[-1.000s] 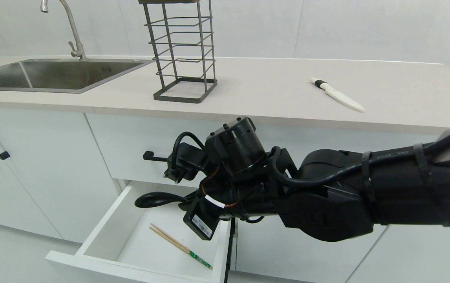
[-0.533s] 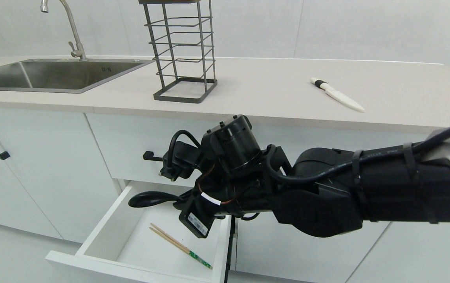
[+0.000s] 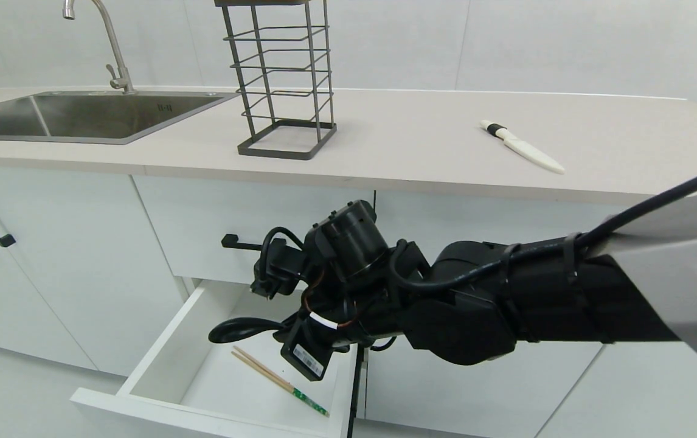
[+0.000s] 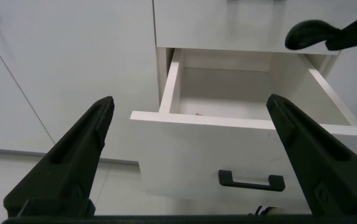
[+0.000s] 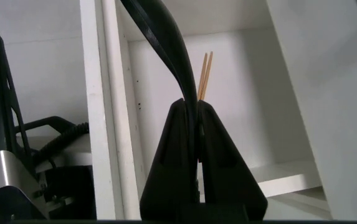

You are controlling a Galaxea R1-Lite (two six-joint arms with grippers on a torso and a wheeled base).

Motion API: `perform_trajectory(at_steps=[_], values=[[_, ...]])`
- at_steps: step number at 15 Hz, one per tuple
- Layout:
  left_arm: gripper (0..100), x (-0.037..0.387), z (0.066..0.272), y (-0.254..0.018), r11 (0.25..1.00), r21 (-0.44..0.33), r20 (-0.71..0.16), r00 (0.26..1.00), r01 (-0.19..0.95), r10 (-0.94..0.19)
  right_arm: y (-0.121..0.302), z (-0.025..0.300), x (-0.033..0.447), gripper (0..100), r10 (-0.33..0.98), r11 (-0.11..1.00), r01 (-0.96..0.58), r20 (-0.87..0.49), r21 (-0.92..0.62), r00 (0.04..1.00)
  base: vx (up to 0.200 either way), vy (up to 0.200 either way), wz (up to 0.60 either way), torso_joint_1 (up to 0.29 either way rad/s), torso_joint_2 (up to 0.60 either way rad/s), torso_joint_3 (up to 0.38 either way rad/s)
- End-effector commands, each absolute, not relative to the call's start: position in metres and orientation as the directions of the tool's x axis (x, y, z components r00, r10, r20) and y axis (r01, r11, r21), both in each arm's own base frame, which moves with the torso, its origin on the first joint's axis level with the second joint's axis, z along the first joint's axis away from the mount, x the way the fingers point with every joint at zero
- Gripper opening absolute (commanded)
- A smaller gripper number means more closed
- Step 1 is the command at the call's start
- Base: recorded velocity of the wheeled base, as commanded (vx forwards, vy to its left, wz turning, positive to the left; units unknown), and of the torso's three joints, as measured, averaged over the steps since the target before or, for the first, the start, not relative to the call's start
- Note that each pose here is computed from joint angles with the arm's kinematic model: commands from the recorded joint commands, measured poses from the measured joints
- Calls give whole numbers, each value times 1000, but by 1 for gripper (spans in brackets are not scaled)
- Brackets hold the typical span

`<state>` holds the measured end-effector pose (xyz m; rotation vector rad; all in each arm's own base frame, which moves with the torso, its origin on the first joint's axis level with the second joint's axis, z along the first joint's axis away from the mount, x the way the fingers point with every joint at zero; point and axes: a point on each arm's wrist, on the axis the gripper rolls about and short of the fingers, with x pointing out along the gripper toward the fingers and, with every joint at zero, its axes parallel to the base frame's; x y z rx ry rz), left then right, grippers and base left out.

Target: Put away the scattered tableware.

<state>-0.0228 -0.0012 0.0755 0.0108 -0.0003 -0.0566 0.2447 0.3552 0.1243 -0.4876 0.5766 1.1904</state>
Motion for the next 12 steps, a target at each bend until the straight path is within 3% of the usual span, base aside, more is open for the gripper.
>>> perform_trajectory(at_steps=[1, 12], values=[[100, -23, 76, -1, 998, 11, -2, 998, 57, -57, 358, 111, 249, 0, 698, 303, -952, -669, -44, 254, 0, 0, 0, 0, 0, 0], [100, -23, 76, -1, 998, 11, -2, 998, 57, -57, 395, 62, 278, 0, 649, 263, -962, -726, -67, 228, 0, 0, 0, 0, 0, 0]])
